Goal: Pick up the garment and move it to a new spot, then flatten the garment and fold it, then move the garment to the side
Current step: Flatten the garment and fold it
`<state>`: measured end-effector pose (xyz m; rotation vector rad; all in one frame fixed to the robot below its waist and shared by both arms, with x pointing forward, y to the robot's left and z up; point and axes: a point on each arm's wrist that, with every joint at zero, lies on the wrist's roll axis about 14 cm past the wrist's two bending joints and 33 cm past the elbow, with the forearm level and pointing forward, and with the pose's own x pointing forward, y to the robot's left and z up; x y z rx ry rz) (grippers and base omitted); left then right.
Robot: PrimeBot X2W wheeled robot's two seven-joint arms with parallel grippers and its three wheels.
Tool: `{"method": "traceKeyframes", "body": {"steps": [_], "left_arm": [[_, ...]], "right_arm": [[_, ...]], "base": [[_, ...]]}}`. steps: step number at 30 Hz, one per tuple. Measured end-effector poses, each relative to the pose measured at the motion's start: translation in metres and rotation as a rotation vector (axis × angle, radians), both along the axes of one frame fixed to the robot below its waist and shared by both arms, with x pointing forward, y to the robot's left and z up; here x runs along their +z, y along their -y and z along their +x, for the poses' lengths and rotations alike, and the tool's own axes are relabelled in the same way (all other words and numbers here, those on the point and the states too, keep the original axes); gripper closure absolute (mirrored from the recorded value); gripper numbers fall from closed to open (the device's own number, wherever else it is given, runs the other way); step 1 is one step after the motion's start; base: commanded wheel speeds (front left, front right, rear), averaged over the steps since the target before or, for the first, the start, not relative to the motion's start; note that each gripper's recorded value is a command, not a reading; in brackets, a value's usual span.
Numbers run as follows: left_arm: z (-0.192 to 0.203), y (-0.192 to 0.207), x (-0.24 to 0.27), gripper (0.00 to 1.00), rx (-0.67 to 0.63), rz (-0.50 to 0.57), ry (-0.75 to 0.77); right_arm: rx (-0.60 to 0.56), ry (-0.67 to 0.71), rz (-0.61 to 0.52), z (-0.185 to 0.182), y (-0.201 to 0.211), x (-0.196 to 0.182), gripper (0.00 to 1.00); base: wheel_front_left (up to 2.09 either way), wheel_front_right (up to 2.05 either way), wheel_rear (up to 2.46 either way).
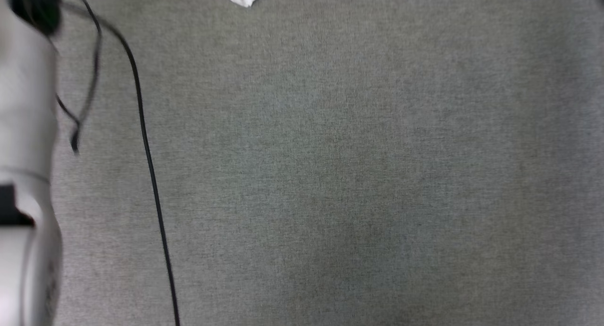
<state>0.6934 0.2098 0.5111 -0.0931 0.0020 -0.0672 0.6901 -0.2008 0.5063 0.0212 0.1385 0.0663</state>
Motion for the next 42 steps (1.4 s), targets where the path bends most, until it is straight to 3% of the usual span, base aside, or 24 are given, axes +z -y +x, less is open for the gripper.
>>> {"method": "traceKeyframes", "body": {"steps": [10,26,42], "left_arm": [[-0.099,-0.004,-0.049,1.0,-0.008,-0.083,-0.116],[-0.274,-0.031,-0.069,1.0,0.087,-0.119,-0.168],[-0.398,-0.044,-0.085,1.0,0.202,-0.187,-0.296]], "right_arm": [[0.0,-0.129,0.021,-0.087,0.008,-0.053,1.0],[0.046,-0.174,0.064,-0.22,0.004,-0.071,1.0],[0.014,-0.229,0.122,-0.335,0.018,-0.094,1.0]], "base": [[0.0,0.0,0.0],[0.0,0.0,0.0],[0.0,0.0,0.0]]}}
